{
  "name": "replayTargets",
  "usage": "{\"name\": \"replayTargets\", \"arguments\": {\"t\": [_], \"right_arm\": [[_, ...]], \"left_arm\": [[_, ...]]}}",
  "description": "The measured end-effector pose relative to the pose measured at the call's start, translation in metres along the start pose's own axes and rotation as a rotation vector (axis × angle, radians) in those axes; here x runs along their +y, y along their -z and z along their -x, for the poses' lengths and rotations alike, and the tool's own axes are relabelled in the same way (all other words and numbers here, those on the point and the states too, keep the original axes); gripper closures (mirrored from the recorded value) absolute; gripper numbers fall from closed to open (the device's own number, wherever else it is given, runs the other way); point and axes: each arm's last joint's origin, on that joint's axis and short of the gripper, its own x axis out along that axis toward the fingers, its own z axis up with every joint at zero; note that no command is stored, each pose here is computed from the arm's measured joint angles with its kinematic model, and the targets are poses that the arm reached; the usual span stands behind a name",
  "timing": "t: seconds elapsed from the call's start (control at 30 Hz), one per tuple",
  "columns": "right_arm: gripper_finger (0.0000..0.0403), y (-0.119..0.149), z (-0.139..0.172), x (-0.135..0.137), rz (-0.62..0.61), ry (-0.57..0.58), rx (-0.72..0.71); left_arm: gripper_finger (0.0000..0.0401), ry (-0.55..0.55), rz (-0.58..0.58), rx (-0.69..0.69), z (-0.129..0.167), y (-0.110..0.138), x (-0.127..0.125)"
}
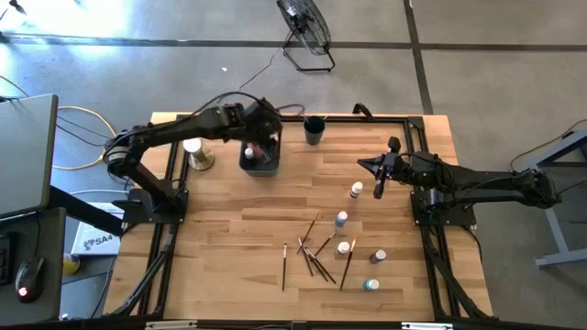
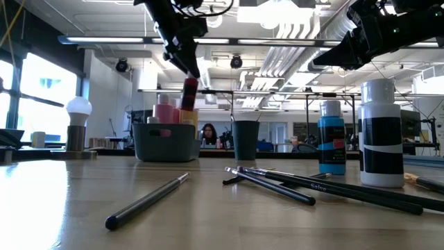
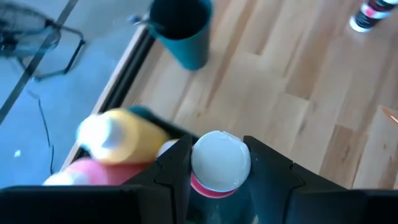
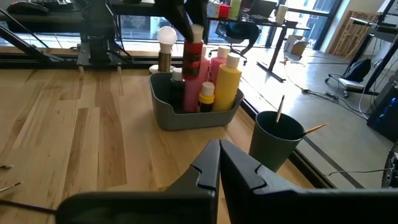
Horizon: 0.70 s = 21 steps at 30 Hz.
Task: Pick & Place Paint Supplies
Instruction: Put the small red paint bottle into the green bin
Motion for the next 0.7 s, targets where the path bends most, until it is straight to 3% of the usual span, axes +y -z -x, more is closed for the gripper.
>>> {"name": "replayTargets", "arguments": {"t": [0.23,0.7], "right_arm": [[0.0398,0.000,0.000,0.000,0.000,0.000,0.000],[0.0398,0.000,0.000,0.000,-0.004,0.000,0.000]], "left_arm": [[0.0277,0.000,0.040,0.042,0.000,0.013,0.003],[0.0277,-0.001,0.096,0.031,-0.058,0.064,-0.008]]}}
